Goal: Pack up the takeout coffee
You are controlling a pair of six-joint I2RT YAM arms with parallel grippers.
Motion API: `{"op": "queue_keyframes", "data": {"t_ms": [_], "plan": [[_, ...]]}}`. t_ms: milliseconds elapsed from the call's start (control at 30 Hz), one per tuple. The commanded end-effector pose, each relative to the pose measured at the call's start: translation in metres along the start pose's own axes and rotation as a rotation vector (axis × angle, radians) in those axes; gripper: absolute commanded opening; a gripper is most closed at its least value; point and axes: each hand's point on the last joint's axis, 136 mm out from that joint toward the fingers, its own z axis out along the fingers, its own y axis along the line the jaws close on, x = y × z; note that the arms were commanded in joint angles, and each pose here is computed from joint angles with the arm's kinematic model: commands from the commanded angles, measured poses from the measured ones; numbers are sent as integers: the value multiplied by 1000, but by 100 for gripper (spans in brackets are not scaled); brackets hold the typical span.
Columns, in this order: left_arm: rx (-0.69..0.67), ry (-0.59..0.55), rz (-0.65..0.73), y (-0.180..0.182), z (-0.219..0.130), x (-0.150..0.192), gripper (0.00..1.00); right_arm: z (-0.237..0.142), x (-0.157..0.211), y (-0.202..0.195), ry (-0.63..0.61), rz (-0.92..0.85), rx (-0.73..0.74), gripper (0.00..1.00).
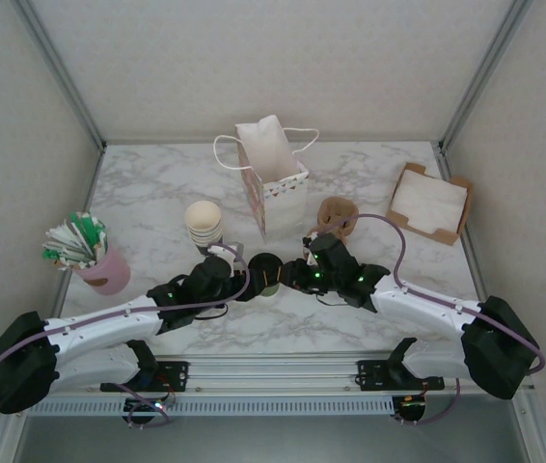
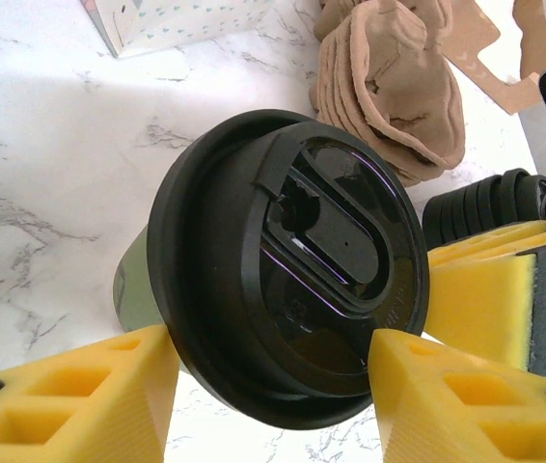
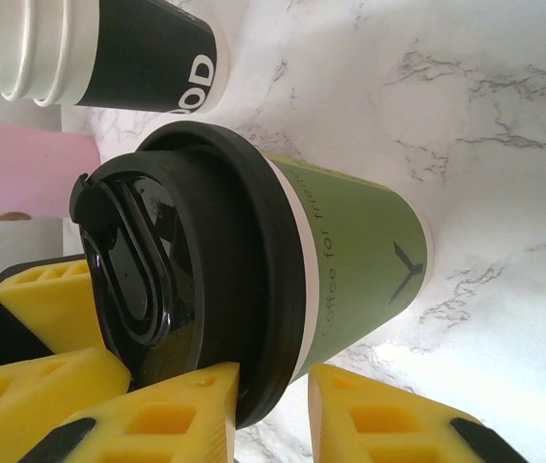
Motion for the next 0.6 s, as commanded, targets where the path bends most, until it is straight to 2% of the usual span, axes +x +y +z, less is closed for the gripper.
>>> {"op": "queue_keyframes", "data": {"t_ms": [0,167,400,567], "plan": [[44,-1,-7,-8,0,0,54,6,41,-78,133,60,290,24],[51,-12,-9,-10,-3,-5,54,-2,28,-55,106,24,251,26],[58,-38,-11,-16,-9,-15,56,-25,-4,1,29,-67,151,31],[66,-43,-19,-17,-11,-18,56,-28,-13,15,20,-94,134,31]]}}
